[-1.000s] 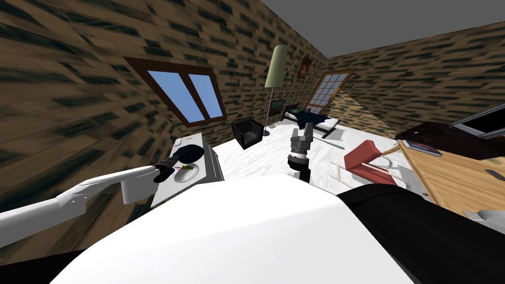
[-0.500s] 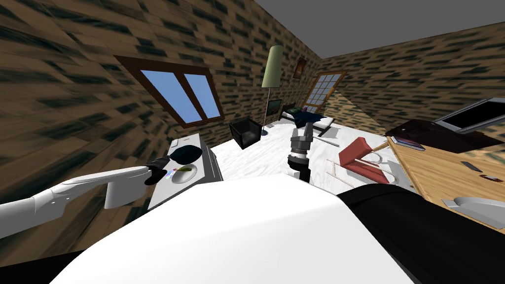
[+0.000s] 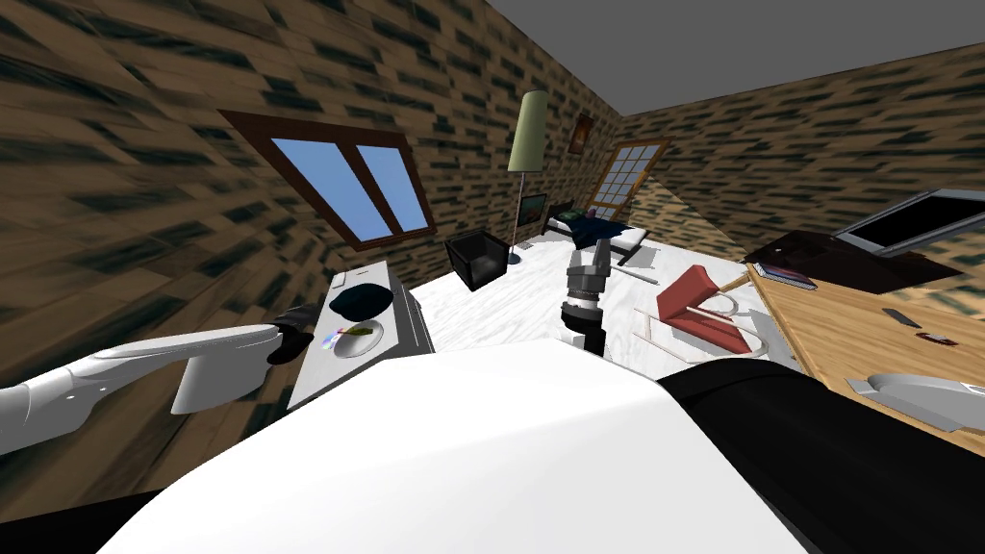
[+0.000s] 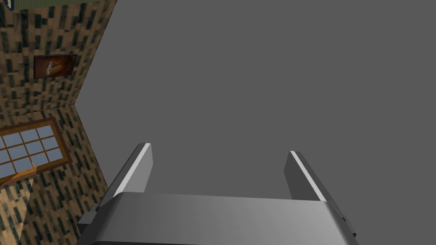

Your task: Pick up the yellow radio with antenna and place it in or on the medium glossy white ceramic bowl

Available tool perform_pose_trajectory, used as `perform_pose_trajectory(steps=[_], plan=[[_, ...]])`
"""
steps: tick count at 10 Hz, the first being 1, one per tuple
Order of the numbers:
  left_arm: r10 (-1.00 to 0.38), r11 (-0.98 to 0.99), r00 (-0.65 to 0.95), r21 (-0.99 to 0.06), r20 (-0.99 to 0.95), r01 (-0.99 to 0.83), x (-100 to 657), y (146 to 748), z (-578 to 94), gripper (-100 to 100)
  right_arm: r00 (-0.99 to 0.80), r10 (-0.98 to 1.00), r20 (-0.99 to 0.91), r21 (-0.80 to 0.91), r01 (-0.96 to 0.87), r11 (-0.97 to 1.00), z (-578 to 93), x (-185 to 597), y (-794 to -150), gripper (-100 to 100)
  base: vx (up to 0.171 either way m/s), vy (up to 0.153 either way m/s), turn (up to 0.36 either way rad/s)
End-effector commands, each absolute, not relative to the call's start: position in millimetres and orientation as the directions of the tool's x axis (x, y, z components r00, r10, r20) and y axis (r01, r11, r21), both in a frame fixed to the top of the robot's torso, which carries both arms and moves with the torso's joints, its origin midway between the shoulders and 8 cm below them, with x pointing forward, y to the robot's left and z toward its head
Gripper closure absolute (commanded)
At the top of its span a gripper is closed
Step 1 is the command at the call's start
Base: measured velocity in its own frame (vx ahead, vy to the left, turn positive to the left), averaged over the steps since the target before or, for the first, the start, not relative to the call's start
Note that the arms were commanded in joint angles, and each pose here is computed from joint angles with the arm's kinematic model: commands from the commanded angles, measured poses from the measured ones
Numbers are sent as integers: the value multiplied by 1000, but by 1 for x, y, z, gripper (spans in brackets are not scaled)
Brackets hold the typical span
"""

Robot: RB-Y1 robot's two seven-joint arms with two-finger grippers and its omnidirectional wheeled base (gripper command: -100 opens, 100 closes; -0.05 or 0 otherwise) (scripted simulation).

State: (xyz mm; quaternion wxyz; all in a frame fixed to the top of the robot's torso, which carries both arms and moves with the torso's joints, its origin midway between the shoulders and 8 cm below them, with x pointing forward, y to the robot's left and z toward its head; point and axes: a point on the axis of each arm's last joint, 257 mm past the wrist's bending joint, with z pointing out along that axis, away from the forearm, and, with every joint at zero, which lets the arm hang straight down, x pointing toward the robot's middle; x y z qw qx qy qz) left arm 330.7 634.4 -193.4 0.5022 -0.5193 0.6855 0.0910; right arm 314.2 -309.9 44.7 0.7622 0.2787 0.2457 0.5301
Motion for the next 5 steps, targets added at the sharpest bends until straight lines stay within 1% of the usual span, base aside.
perform_pose_trajectory(steps=[1, 5], plan=[[-620, 444, 44, -397, -783, -803, 331, 634, -193, 0, 317, 945, -79, 685, -671, 283, 45, 314, -310, 0, 0, 0, 0], [-620, 444, 44, -397, -783, -803, 331, 634, -193, 0, 317, 945, -79, 685, -671, 283, 45, 314, -310, 0, 0, 0, 0]])
